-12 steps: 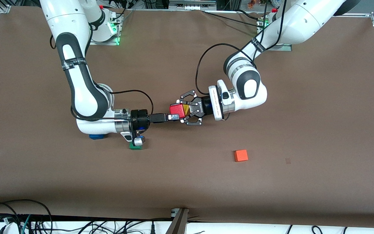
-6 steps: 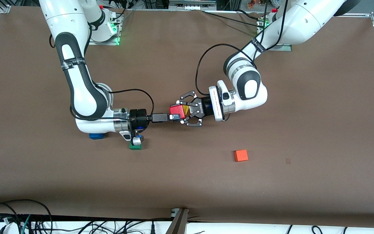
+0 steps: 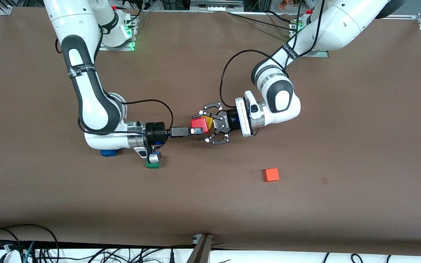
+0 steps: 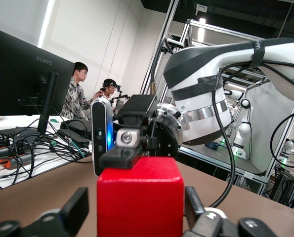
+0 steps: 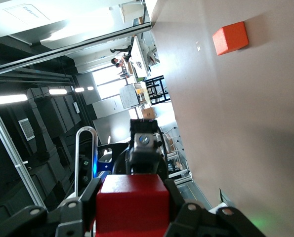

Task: Pass red block to right arm, stack on blue
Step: 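Close the right gripper on the red cube, then open the left gripper, then carry the red cube with the right gripper while the left gripper withdraws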

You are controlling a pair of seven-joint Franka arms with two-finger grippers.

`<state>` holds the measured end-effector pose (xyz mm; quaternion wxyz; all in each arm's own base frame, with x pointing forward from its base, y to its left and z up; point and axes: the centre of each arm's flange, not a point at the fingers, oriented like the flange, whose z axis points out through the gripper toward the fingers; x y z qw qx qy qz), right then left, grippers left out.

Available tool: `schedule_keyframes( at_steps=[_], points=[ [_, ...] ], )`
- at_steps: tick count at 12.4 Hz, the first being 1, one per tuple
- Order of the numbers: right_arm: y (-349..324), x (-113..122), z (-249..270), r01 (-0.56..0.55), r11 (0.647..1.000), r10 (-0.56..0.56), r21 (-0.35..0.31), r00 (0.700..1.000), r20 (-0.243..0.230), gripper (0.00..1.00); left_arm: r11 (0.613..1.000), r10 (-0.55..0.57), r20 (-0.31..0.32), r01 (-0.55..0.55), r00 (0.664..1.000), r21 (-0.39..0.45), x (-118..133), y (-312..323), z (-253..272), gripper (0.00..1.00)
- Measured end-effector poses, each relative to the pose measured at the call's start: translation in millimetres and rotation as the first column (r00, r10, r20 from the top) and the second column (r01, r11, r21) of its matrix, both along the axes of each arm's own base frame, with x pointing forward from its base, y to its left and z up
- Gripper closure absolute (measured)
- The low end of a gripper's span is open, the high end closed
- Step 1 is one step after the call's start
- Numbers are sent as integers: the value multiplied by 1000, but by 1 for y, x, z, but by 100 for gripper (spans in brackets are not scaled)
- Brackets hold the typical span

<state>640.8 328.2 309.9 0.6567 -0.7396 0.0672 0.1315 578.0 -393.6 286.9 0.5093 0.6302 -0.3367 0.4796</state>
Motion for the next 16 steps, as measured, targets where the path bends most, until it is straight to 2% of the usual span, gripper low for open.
schedule_keyframes(
  at_steps=[1,3,5,7,8,9,12,14,16],
  points=[
    [-1,0,2,-4,1000,4,-5,1000,5,43,1000,3,-4,-3,1000,-1,1,1,0,0],
    [-12,4,6,-19,998,21,-61,999,39,43,1000,16,-30,-16,999,-9,6,9,0,0],
    [-43,17,15,-49,977,75,-209,990,117,43,999,38,-51,-39,998,-18,14,22,5,0],
    [-76,28,27,-81,920,162,-383,970,183,43,997,64,-52,-66,997,-33,27,46,12,0],
    [-95,33,29,-90,876,206,-474,958,198,43,997,59,-40,-60,997,-38,32,59,13,0],
    [-116,37,28,-100,815,256,-570,946,200,43,999,46,-28,-47,999,-25,38,72,12,0],
    [-169,47,25,-103,570,402,-815,900,167,43,1000,-21,-10,21,1000,16,54,121,9,0],
    [-191,52,24,-77,416,470,-906,871,142,43,995,-94,-14,94,995,35,64,157,11,0],
    [-215,57,19,-32,305,494,-952,860,130,43,982,-178,-52,181,983,57,72,203,16,0]
  ],
)
